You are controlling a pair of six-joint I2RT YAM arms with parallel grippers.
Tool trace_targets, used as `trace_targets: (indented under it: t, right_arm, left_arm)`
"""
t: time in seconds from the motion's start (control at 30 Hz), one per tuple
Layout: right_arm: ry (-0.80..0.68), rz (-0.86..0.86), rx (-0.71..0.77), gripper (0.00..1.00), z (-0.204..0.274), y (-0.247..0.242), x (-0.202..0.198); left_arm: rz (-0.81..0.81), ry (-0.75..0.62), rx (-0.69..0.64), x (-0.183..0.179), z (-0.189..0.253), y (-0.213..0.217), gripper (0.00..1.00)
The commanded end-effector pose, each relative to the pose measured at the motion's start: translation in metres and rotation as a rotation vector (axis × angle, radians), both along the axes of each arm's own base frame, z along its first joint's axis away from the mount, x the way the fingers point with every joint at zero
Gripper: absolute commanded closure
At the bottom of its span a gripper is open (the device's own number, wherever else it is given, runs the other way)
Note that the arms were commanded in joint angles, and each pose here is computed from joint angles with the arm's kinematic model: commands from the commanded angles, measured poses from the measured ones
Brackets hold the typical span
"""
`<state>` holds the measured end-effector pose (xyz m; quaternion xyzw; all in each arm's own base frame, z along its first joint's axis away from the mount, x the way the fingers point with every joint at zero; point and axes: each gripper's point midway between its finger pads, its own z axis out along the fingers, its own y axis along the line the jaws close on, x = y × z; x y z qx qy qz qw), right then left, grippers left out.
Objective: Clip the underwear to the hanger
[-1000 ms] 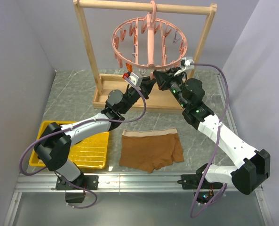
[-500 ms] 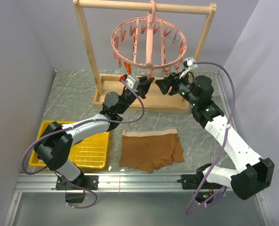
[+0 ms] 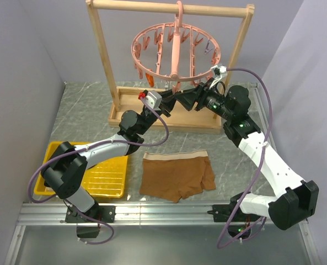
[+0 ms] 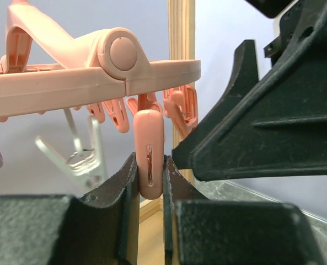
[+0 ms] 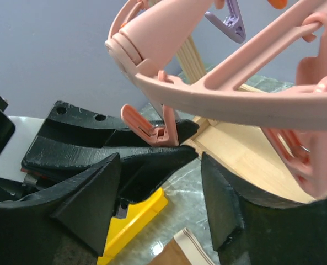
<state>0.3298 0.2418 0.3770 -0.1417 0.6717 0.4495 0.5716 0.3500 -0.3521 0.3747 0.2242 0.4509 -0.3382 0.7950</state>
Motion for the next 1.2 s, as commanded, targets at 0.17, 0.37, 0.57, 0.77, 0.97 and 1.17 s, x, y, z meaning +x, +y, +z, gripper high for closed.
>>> trace_targets:
  t: [0.17,0.37,0.57,0.77,0.97,1.17]
  right_arm:
    - [-0.118,-0.035,0.048,0.3,0.036,0.005,0.011]
    - [-0.153,-0.102,0.027,0.3,0.044,0.001,0.017]
    - [-0.207,-0.106,0.012,0.3,0.05,0.0,0.01]
    - [-0.222,-0.093,0.023,0.31,0.053,0.009,0.009]
    - [-0.222,-0.124,0.063,0.34,0.056,0.013,0.013]
    - [-0.195,-0.155,0.082,0.4,0.055,0.012,0.021]
  left_arm:
    - [-0.095,-0.062,0.025,-0.02,-0.001,-0.011,1.0]
    - [-0.107,-0.046,0.046,-0.019,-0.008,-0.014,1.0]
    - [-0.109,-0.035,0.057,-0.018,-0.011,-0.016,1.0]
    - [-0.121,-0.038,0.064,-0.018,-0.011,-0.019,1.0]
    - [-0.126,-0.033,0.068,-0.019,-0.014,-0.02,1.0]
    - [-0.109,-0.057,0.09,-0.019,-0.017,-0.021,1.0]
